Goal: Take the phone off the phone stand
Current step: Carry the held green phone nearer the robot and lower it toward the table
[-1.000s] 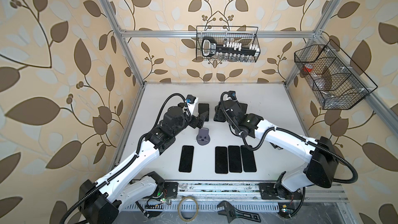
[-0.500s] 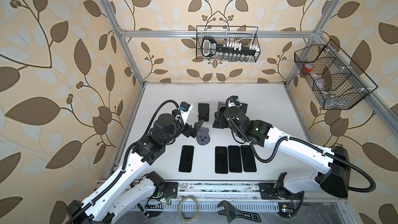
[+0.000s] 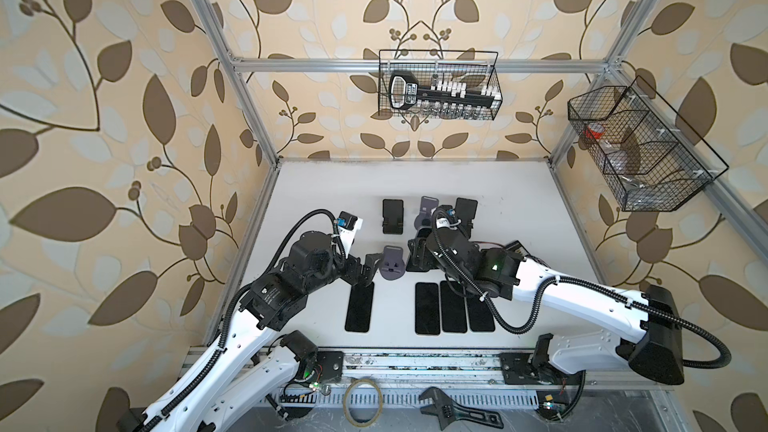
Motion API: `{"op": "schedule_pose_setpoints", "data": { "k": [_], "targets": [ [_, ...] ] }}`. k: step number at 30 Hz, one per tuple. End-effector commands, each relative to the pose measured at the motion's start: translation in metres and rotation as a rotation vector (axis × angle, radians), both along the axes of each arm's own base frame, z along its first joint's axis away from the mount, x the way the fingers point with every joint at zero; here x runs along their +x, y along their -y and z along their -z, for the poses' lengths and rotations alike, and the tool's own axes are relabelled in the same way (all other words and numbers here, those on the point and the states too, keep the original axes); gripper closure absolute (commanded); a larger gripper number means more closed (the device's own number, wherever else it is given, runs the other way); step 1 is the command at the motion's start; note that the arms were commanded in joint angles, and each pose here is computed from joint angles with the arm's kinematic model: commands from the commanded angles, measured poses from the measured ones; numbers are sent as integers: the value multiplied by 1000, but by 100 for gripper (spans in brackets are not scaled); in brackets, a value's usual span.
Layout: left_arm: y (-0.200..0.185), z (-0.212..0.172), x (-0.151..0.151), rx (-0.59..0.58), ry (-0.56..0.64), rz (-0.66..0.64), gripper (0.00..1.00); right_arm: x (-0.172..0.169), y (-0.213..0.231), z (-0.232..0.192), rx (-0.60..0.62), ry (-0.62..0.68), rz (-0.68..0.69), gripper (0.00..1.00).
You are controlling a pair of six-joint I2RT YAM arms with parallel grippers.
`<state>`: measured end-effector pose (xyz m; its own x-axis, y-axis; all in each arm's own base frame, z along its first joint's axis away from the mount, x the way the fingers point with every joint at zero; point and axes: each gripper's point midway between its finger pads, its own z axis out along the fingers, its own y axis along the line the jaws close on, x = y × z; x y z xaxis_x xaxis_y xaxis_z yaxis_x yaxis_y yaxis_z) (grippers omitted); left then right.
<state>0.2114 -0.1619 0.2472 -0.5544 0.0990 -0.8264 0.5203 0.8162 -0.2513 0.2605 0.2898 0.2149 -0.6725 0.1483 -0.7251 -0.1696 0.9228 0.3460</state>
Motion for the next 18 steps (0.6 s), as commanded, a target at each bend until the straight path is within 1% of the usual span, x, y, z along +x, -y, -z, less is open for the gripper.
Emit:
{"op": "schedule_pose_setpoints", "data": {
  "k": [1, 4, 10, 14, 18],
  "targets": [
    [-4, 7, -11, -13, -126, -42, 1, -5, -5, -10, 67, 1, -3, 32],
    [-7, 13, -14, 5, -178, -60, 1, -8, -8, -9, 70, -7, -18, 32],
    [-15, 17, -19, 18, -232, -105, 1, -19, -17, -1, 97, -57, -61, 32],
    [-18, 19, -24, 15, -278, -124, 1, -29, -26, 13, 90, -108, -100, 32],
    [-20, 25, -31, 31, -348, -137, 1, -41, -39, 31, 85, -184, -126, 32]
  ]
}}
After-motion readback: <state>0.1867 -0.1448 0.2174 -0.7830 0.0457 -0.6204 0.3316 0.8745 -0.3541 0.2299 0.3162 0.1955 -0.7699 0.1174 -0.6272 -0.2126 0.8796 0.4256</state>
